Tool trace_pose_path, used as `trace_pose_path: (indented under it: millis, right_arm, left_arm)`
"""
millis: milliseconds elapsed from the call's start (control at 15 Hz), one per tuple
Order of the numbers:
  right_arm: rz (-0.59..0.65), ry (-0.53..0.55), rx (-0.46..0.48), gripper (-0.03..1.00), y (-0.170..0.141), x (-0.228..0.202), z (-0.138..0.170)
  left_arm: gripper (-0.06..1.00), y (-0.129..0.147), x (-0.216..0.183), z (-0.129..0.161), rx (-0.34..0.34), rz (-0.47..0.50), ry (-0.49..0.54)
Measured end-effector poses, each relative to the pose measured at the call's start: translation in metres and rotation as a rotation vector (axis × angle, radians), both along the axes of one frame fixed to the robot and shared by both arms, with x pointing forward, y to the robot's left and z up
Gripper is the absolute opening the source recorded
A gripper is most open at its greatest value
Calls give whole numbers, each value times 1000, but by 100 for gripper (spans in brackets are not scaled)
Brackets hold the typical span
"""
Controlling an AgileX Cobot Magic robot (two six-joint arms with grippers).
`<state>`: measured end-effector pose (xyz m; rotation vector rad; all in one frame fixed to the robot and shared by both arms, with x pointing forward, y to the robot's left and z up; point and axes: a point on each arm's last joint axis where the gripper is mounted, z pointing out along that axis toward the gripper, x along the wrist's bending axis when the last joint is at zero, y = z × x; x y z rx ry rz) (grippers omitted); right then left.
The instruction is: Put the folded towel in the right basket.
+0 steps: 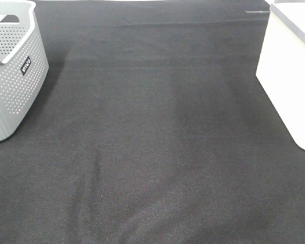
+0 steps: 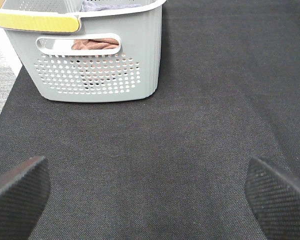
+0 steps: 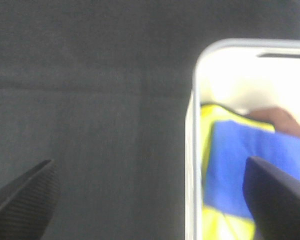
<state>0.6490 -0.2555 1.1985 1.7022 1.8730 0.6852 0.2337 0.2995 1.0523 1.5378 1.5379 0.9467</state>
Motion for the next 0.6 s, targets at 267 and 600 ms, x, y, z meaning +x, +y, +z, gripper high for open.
trace_pose_path:
  millis: [267,600]
  right_arm:
    - [-42,149,14,97,-12,-105,-16]
    - [-46,75,34,97,-30,-257,-77]
  left_arm:
    - [99,0,0,0,0,0,0]
    - [99,0,0,0,0,0,0]
